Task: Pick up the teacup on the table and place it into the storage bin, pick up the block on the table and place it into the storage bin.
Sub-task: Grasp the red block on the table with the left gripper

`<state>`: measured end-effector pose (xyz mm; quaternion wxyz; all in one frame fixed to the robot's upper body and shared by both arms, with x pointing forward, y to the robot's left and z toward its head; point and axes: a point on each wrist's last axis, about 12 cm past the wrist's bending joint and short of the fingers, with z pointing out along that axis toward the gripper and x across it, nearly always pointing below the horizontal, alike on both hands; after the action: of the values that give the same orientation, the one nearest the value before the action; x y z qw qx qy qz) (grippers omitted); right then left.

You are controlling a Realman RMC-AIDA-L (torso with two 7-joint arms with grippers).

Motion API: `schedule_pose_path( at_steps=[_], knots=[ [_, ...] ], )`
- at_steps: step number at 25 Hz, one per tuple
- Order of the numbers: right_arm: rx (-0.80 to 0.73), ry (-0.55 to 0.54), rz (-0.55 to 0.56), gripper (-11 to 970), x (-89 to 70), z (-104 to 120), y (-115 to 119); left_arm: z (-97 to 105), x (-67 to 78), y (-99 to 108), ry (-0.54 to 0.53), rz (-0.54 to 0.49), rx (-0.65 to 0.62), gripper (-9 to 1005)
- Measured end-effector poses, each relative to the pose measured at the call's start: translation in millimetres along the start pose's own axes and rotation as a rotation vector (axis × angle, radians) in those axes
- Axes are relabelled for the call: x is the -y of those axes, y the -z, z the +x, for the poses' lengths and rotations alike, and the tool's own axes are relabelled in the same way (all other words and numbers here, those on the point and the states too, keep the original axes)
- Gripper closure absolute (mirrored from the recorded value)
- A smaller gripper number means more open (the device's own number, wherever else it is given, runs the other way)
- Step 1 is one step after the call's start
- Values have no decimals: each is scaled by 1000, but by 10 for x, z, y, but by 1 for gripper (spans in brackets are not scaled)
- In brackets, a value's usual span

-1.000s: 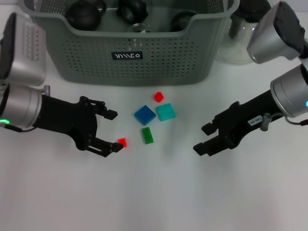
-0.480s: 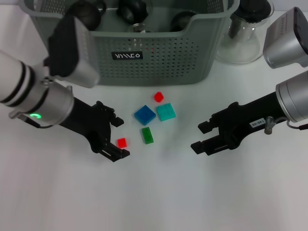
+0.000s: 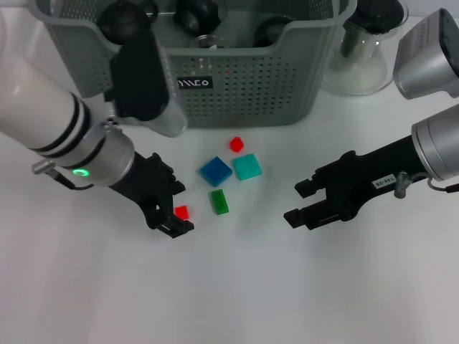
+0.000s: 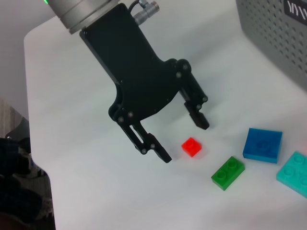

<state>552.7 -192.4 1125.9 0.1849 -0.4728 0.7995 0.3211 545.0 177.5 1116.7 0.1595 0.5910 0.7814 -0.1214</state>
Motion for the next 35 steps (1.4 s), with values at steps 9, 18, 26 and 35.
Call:
schedule_pose_path(
  at_steps=[9, 18, 26, 35],
  knots=[
    [-1, 2, -1, 298, -1, -21, -2, -144, 42, -42, 0, -44, -76, 509],
    [-1, 4, -3, 296, -5, -27, -11, -178, 66, -98, -15, -44, -95, 516],
    [-4, 4, -5, 298, -8, -24, -18, -195, 68, -179, -12, -65, -131, 512],
    [-1, 1, -3, 300, -3, -21, -10, -204, 69, -186, -7, -70, -135, 521]
  ],
)
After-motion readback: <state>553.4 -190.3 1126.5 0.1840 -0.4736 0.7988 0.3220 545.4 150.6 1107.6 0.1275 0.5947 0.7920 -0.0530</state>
